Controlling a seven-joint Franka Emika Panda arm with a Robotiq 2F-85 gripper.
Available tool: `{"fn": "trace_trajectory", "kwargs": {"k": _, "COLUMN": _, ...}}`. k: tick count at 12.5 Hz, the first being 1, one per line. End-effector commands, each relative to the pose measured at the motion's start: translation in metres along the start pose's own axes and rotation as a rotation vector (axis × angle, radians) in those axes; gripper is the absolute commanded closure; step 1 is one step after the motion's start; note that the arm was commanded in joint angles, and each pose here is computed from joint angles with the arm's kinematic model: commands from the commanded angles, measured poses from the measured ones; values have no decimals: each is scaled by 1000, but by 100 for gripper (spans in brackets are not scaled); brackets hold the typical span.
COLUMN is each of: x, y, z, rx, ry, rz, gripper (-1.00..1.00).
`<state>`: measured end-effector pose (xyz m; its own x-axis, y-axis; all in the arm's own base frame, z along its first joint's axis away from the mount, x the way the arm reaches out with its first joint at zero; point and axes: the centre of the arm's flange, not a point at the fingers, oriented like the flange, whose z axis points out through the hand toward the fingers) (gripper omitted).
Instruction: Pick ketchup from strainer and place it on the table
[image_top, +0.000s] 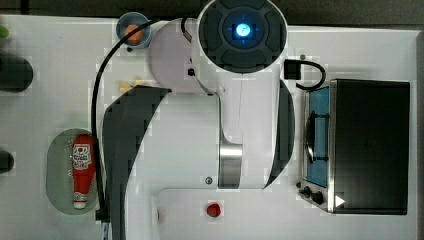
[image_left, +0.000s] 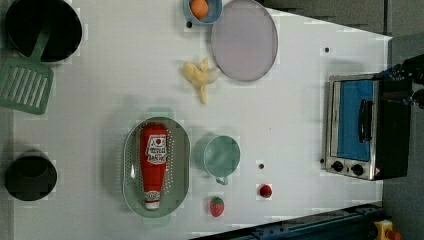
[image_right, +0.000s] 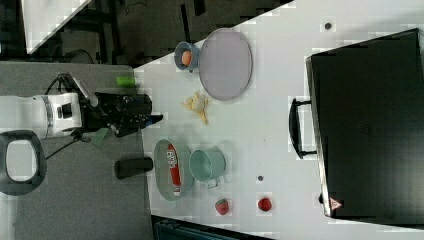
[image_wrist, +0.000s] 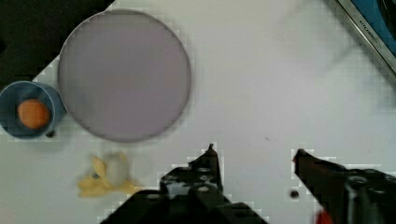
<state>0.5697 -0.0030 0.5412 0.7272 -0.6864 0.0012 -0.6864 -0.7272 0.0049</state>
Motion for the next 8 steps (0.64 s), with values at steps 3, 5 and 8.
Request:
{"fn": "trace_trajectory", "kwargs": {"k": 3, "x": -51, "y": 52, "z": -37, "rx": -4, "ry": -42, "rz": 46, "gripper": -99}}
{"fn": "trace_trajectory", "kwargs": {"k": 5, "x": -80, "y": 18, "z": -32, "rx": -14, "ry": -43, "rz": -35, "gripper": -100}}
{"fn": "trace_trajectory", "kwargs": {"k": 8, "x": -142, "y": -45, "z": -17, "rx": -29, "ry": -31, "rz": -201, "gripper": -100}}
